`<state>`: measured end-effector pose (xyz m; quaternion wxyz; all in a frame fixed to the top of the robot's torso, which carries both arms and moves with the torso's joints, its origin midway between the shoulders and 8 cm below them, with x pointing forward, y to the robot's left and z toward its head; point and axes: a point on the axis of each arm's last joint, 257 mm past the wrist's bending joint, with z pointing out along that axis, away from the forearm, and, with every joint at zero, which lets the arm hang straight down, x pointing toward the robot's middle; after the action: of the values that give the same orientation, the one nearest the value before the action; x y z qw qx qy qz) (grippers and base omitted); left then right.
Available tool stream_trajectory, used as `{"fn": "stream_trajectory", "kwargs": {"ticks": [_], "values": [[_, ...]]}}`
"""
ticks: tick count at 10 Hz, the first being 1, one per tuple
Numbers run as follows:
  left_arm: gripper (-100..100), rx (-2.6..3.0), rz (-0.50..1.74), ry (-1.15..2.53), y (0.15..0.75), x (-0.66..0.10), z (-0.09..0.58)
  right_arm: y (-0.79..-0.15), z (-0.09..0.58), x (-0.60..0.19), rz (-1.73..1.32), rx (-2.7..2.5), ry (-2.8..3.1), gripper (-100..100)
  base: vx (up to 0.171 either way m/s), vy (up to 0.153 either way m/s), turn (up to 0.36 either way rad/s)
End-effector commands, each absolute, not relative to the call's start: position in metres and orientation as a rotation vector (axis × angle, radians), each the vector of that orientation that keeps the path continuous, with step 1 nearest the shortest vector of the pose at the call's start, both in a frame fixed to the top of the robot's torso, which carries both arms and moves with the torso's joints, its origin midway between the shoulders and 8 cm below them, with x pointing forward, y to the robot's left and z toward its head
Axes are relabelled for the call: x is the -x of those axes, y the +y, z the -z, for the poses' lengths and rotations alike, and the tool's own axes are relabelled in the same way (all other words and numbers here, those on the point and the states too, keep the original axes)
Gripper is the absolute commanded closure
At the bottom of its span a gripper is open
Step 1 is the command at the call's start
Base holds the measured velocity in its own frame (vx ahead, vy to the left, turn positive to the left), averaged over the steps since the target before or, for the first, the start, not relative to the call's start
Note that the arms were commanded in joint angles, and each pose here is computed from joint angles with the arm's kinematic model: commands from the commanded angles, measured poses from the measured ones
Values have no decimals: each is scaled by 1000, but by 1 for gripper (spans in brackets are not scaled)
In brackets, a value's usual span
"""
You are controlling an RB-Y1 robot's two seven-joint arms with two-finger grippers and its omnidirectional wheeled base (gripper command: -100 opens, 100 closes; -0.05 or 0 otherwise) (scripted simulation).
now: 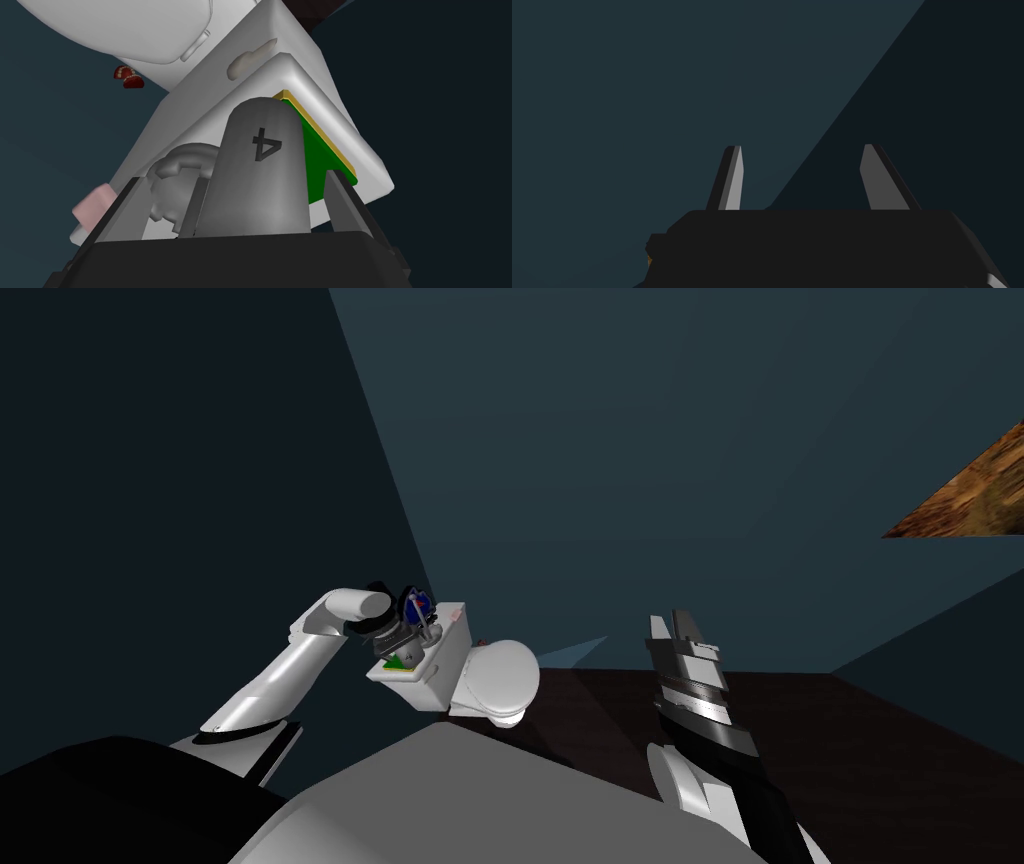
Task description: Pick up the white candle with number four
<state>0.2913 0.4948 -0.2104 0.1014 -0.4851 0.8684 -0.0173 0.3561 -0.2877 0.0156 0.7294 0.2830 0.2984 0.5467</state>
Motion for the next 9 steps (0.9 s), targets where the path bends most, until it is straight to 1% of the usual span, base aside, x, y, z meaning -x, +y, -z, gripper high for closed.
{"fn": "stream_trajectory", "kwargs": {"ticks": [1,2,3,4,8,9], "values": [[-100,1451,17,2589,498,-283,207,-288,-16,-356,-1204,-623,657,0,52,89,-25],[-100,1443,31,2579,497,-286,209,-288,-16,-356,-1204,-623,657,0,26,42,-8],[0,1445,27,2583,497,-285,208,-288,-16,-356,-1204,-623,657,0,4,8,0],[-100,1452,26,2577,498,-287,218,-288,-16,-356,-1204,-623,657,0,-9,6,-46],[-100,1461,24,2573,499,-289,229,-288,-16,-356,-1204,-623,657,0,-20,7,-31],[100,1460,25,2571,499,-290,229,-288,-16,-356,-1204,-623,657,0,-3,2,12]]}}
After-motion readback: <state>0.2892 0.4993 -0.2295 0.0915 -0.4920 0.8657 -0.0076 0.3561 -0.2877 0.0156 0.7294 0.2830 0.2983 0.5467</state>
